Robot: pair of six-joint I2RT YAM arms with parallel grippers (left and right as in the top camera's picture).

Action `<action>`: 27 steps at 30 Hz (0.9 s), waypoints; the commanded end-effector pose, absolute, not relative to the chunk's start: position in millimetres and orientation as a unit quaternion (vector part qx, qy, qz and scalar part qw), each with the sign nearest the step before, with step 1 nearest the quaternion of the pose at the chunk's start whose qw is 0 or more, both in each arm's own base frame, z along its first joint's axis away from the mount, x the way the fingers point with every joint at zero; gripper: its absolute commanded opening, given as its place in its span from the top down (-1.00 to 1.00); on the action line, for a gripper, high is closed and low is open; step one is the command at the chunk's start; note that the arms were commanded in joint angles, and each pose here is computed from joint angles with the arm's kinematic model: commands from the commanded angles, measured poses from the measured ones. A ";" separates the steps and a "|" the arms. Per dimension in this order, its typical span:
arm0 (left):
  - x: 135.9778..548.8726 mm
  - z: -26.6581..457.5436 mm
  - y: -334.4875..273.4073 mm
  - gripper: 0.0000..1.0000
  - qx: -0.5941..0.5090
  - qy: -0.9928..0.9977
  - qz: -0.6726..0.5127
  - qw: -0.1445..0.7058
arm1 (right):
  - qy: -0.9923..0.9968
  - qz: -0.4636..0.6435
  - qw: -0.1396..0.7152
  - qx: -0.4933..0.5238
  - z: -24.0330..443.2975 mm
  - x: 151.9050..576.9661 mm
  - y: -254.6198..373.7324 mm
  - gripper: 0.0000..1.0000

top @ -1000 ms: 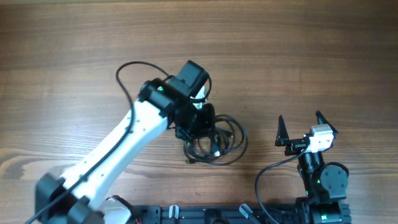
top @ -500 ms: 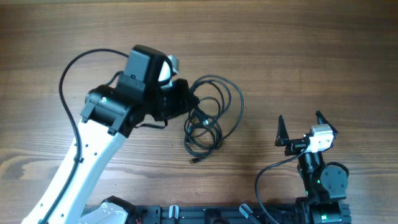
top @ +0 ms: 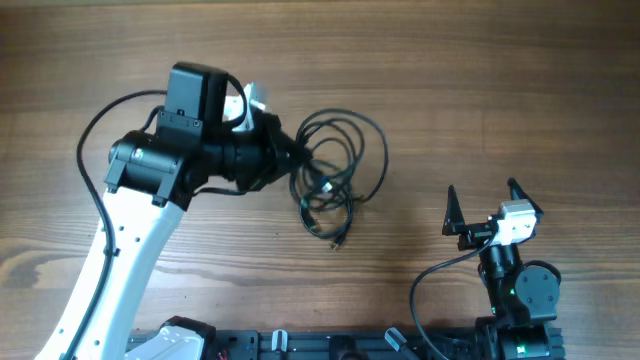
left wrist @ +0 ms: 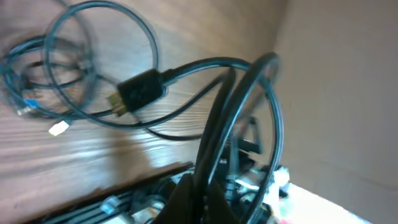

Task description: Untangle cables

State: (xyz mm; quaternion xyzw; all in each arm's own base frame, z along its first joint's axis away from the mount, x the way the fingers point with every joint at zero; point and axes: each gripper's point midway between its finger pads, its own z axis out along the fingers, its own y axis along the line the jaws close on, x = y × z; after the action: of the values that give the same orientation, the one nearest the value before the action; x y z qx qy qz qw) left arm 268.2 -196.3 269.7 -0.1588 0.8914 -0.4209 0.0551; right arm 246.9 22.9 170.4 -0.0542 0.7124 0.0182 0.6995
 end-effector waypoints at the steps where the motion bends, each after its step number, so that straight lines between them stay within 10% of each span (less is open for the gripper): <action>1: 261.1 246.5 -159.0 0.92 -0.219 0.923 -0.306 0.080 | 0.711 0.021 0.701 -0.058 171.0 246.7 24.2 -0.99; 27: 229.9 259.3 -201.4 0.85 -0.129 0.922 -0.364 0.031 | 0.711 0.021 0.701 -0.058 170.9 246.7 24.2 -1.00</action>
State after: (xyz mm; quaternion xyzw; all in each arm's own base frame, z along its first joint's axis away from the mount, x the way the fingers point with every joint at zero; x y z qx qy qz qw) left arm 231.8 -191.8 237.8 -0.1551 0.9348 -0.3189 0.0213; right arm 247.0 22.9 170.1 -0.0542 0.7129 0.0182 0.6989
